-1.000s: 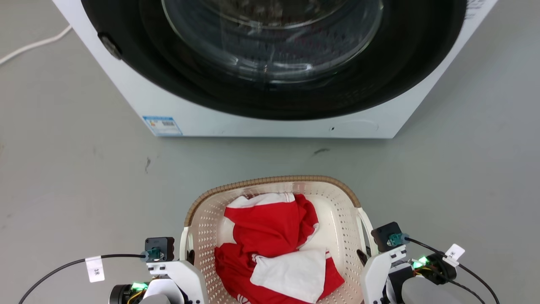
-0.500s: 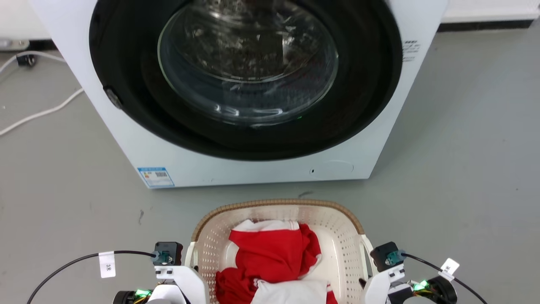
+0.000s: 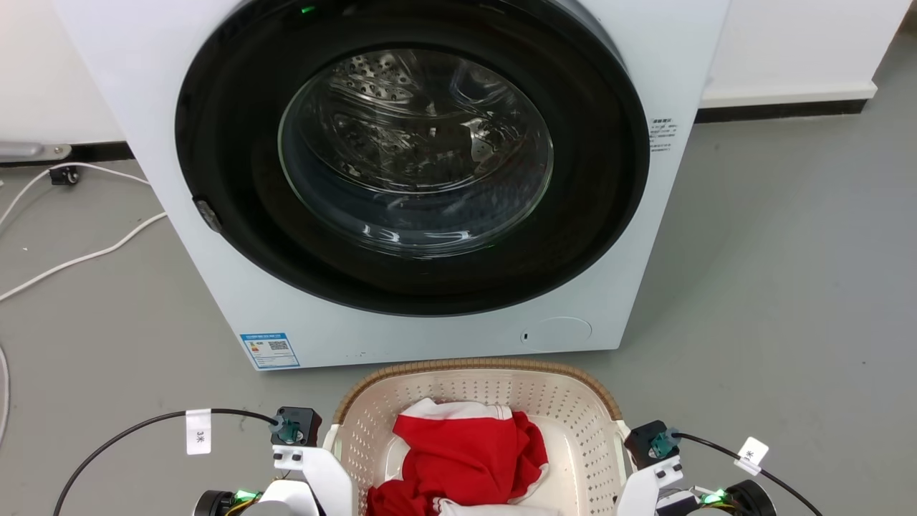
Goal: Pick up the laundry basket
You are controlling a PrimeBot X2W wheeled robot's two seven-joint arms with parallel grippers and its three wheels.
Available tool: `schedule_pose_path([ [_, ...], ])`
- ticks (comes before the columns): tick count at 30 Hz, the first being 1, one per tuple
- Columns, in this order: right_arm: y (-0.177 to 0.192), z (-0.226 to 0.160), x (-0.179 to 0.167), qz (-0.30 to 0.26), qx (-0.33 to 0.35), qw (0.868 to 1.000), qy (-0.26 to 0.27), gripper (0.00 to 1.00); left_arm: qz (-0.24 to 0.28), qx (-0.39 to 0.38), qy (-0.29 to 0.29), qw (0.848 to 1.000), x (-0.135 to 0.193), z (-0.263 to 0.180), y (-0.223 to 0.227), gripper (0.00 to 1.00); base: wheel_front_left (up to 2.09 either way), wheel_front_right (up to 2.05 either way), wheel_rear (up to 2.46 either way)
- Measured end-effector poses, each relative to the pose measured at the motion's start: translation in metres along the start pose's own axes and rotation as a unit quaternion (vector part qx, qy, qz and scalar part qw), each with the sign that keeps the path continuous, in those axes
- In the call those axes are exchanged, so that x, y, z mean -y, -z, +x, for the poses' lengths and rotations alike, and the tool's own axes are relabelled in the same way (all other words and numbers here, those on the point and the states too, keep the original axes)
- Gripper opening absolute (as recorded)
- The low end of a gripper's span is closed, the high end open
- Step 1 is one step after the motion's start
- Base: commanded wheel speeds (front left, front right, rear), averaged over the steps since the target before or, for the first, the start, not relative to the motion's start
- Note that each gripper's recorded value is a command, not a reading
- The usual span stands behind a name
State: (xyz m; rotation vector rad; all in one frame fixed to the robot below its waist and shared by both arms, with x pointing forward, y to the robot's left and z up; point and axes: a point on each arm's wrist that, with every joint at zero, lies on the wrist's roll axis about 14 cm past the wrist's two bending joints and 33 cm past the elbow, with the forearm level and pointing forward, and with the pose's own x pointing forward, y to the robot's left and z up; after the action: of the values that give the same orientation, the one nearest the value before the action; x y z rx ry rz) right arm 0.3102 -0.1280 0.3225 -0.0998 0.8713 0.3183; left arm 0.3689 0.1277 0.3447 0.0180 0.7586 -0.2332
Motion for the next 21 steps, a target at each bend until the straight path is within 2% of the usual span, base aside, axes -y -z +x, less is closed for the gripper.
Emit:
schedule_pose_path([
  [21, -0.004, -0.003, -0.003, -0.014, -0.031, 0.999, -0.002, 0.00, 0.004, -0.059, 0.004, 0.998, 0.002, -0.009, 0.008, 0.00, 0.00, 0.00, 0.00],
])
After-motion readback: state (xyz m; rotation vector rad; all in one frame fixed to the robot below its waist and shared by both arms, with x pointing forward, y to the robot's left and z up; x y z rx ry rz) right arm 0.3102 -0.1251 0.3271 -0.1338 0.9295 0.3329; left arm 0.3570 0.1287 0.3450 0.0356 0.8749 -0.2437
